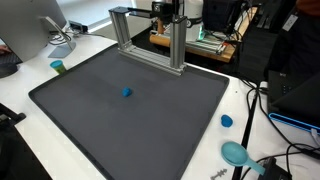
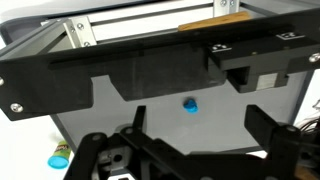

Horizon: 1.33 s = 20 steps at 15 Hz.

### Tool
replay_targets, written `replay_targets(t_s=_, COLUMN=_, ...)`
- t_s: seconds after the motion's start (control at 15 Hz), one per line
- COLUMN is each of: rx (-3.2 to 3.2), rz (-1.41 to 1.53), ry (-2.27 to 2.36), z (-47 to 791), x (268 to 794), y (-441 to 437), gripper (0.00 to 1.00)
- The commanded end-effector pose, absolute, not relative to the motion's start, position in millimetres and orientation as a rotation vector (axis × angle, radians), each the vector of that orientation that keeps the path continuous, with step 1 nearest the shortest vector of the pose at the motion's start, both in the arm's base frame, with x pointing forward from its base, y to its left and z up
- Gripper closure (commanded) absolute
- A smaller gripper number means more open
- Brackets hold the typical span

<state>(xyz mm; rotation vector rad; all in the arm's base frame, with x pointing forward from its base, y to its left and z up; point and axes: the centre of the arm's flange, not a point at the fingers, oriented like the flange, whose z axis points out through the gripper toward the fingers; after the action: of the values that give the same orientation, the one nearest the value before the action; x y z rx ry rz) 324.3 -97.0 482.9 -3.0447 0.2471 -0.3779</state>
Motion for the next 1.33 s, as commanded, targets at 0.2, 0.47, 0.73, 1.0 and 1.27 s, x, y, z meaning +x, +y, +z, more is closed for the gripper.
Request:
replay_targets(t_s=0.2, rx=-3.134, rz=-0.273, ry=0.185, z=482, x=311, y=-21, gripper=0.00)
replay_targets(t_s=0.47, rx=-3.131, rz=-0.279, ry=0.200, z=481, x=317, y=-14, gripper=0.00)
replay_targets(t_s=0.73, rx=-3.117, rz=-0.276, ry=0.207, z=481, x=317, y=-9, gripper=0.00)
replay_targets(t_s=1.0, rx=-3.065, rz=-0.333, ry=0.262, z=480, x=323, y=-5, gripper=0.00)
replay_targets(t_s=1.27, rx=-3.057, rz=-0.371, ry=0.274, z=478, x=331, y=-5, gripper=0.00)
